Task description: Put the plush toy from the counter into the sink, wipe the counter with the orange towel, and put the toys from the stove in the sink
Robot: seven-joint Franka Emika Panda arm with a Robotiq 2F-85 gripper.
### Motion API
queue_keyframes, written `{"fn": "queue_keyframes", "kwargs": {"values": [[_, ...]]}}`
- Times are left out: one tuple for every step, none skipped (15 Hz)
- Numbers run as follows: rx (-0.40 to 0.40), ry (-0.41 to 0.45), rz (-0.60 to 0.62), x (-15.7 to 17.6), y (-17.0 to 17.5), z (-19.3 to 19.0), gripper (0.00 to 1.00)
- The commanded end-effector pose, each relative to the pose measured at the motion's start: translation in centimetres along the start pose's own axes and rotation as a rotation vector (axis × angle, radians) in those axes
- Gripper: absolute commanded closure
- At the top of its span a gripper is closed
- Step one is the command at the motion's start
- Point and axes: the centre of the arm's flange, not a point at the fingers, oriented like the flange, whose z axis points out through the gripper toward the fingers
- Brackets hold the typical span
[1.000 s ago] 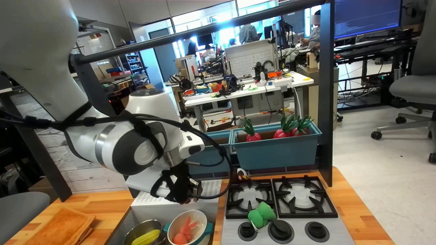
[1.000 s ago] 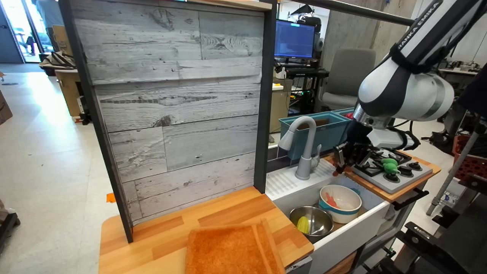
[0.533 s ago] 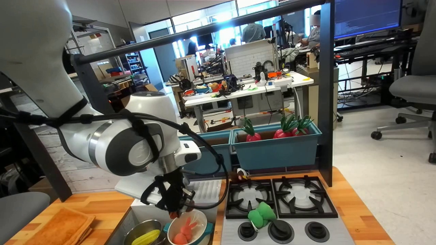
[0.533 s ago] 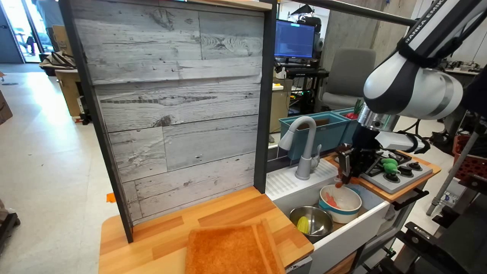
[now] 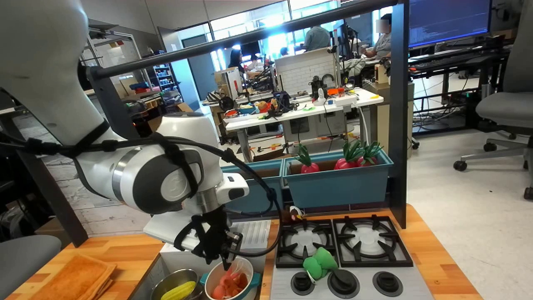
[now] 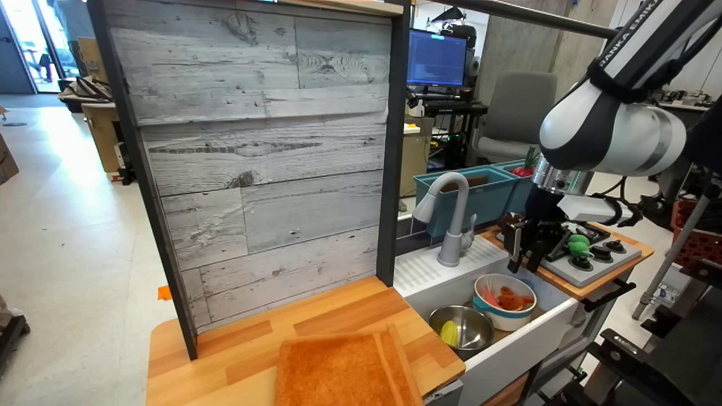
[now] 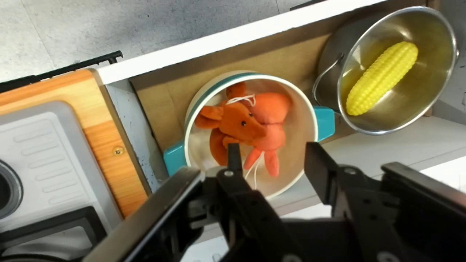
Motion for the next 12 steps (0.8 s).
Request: {"fn": "queue_keyframes", "kwargs": {"values": [[0.003, 0.028, -0.001, 0.1, 0.1, -0.7, 0.24], [0.003, 0.062, 0.008, 0.5, 0.5, -2.0, 0.19], [-0.007, 0.094, 0.027, 1.0, 0.8, -3.0, 0.11], [-0.014, 0.155, 0.055, 1.8, 1.5, -4.6, 0.04], [-0.028, 0.203, 0.085, 2.6, 2.4, -6.1, 0.0], [-0.035, 0.263, 0.116, 3.4, 3.4, -7.7, 0.0], [-0.045, 0.312, 0.148, 4.3, 4.6, -9.4, 0.0], [-0.054, 0.357, 0.188, 5.2, 6.2, -11.2, 0.0], [-0.07, 0.39, 0.231, 5.7, 7.3, -12.7, 0.0], [-0.074, 0.426, 0.277, 6.7, 8.6, -13.8, 0.0], [-0.065, 0.369, 0.202, 5.8, 7.1, -11.5, 0.0], [-0.074, 0.395, 0.23, 6.3, 8.3, -12.9, 0.0]]}}
